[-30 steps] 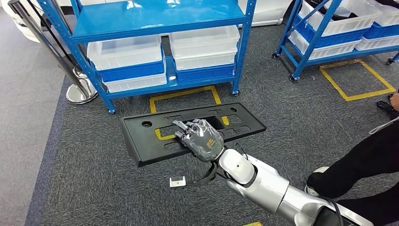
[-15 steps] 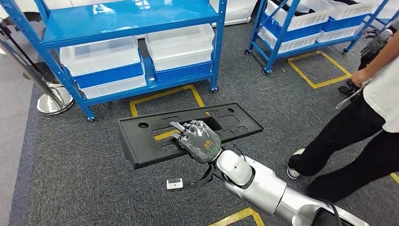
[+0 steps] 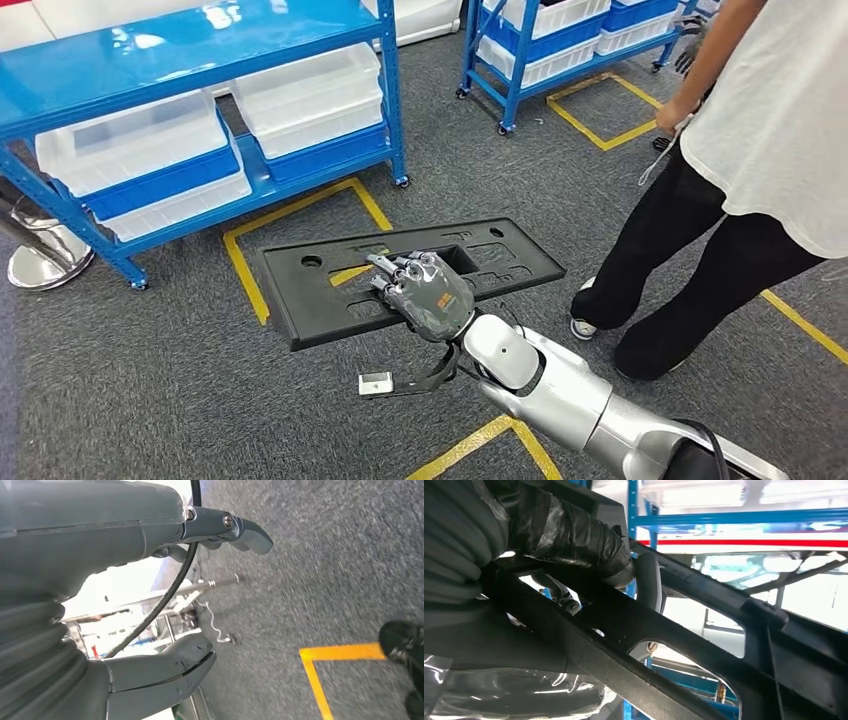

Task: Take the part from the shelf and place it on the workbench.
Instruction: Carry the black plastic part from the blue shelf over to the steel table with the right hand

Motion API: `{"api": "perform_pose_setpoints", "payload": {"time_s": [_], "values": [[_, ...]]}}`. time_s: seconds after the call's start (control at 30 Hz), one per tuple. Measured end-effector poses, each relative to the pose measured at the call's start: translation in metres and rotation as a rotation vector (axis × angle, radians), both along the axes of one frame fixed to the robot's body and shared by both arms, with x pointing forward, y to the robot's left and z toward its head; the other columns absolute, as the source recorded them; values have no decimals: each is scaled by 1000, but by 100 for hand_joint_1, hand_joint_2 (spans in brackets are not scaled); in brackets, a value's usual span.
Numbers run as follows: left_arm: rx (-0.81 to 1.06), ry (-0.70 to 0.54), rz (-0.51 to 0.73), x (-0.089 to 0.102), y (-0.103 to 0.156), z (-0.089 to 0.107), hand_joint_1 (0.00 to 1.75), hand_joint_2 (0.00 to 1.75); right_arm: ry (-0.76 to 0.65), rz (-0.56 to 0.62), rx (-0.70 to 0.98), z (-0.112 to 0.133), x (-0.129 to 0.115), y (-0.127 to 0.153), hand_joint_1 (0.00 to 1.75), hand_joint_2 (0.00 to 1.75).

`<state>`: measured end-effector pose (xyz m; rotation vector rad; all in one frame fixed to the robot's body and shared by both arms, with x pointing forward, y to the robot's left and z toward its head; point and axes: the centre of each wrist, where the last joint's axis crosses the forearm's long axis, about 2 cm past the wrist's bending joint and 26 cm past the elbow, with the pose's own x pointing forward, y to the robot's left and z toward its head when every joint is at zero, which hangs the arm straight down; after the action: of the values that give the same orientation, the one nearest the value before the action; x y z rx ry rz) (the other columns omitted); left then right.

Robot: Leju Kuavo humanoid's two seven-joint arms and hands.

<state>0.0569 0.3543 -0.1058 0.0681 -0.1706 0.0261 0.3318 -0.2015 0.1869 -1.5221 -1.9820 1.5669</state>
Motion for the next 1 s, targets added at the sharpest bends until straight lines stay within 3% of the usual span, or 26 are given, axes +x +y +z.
{"api": "perform_pose_setpoints", "payload": {"time_s": [0.53, 0.67, 1.0], "values": [[-12, 6, 1, -8, 0, -1, 0, 175, 10, -19, -60, 3, 7, -9, 175, 175], [-20, -3, -1, -8, 0, -1, 0, 175, 0, -45, -107, 6, 12, -21, 175, 175], [-22, -14, -9, -10, 0, -1, 0, 175, -89, -156, -233, 42, 32, -76, 175, 175]]}}
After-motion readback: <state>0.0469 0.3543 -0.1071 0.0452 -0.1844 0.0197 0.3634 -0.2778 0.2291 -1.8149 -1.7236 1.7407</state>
